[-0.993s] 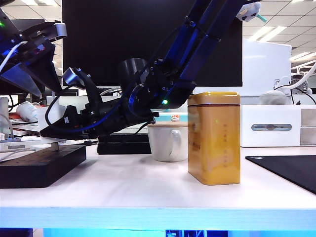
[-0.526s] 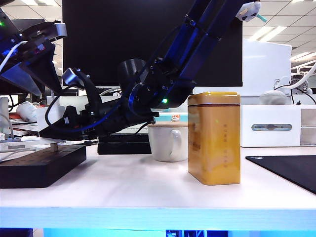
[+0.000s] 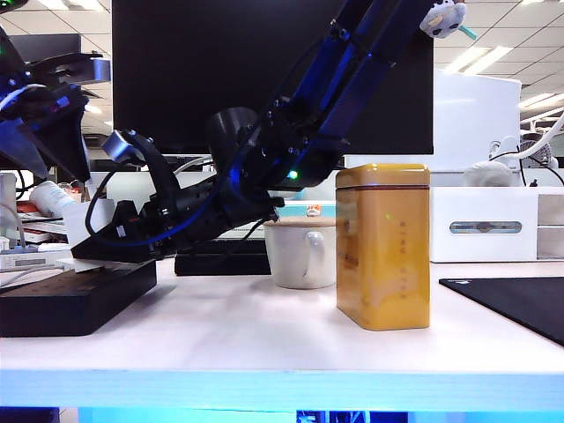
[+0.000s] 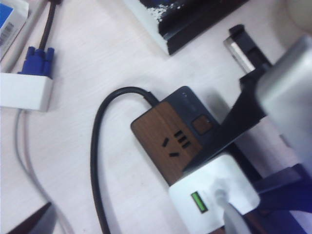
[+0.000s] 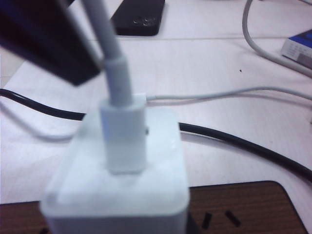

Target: Plug the white charger into the left socket.

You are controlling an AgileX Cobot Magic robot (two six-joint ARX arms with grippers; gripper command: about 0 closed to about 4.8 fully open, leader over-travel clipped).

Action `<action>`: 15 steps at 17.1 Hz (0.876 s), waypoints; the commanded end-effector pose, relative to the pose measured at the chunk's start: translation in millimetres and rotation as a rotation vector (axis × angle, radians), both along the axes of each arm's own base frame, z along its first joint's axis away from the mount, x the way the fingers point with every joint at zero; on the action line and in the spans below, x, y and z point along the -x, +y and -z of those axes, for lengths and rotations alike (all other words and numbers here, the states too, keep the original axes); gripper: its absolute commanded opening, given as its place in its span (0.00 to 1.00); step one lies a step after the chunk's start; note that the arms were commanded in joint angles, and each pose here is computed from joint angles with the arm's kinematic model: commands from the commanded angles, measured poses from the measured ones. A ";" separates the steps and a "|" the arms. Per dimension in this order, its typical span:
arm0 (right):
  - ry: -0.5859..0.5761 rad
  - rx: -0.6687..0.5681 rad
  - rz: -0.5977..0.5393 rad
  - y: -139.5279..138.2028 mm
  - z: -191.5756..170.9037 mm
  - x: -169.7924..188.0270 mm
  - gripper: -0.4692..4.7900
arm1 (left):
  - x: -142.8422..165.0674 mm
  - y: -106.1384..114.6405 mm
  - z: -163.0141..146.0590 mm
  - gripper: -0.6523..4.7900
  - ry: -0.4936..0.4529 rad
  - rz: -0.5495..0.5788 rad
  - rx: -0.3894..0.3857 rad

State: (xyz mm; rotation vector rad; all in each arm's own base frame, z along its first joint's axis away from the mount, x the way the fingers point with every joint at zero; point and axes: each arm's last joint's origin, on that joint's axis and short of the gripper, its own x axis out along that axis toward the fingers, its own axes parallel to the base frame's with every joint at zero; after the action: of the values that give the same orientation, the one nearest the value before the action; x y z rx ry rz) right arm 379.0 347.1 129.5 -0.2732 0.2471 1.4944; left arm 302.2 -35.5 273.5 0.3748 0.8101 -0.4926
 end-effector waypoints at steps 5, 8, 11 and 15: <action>0.127 0.109 0.026 -8.7 23.5 2.9 0.09 | -1.3 0.2 -0.6 1.00 -0.004 -0.001 -0.004; 0.152 0.110 0.048 -14.2 23.4 -1.6 0.09 | -6.2 0.4 10.8 1.00 0.042 -0.023 -0.026; 0.157 0.106 0.052 -14.8 21.6 -2.1 0.09 | -10.7 0.2 20.4 1.00 0.078 -0.027 -0.038; 0.156 0.102 0.045 -13.6 21.0 -1.3 0.09 | -11.4 -2.6 20.9 0.88 0.081 0.032 0.033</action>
State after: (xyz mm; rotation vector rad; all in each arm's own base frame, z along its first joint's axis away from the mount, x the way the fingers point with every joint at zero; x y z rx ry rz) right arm 383.6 340.8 129.3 -0.2386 0.2858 1.4948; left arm 315.1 -36.1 254.4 0.3582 0.8686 -0.4992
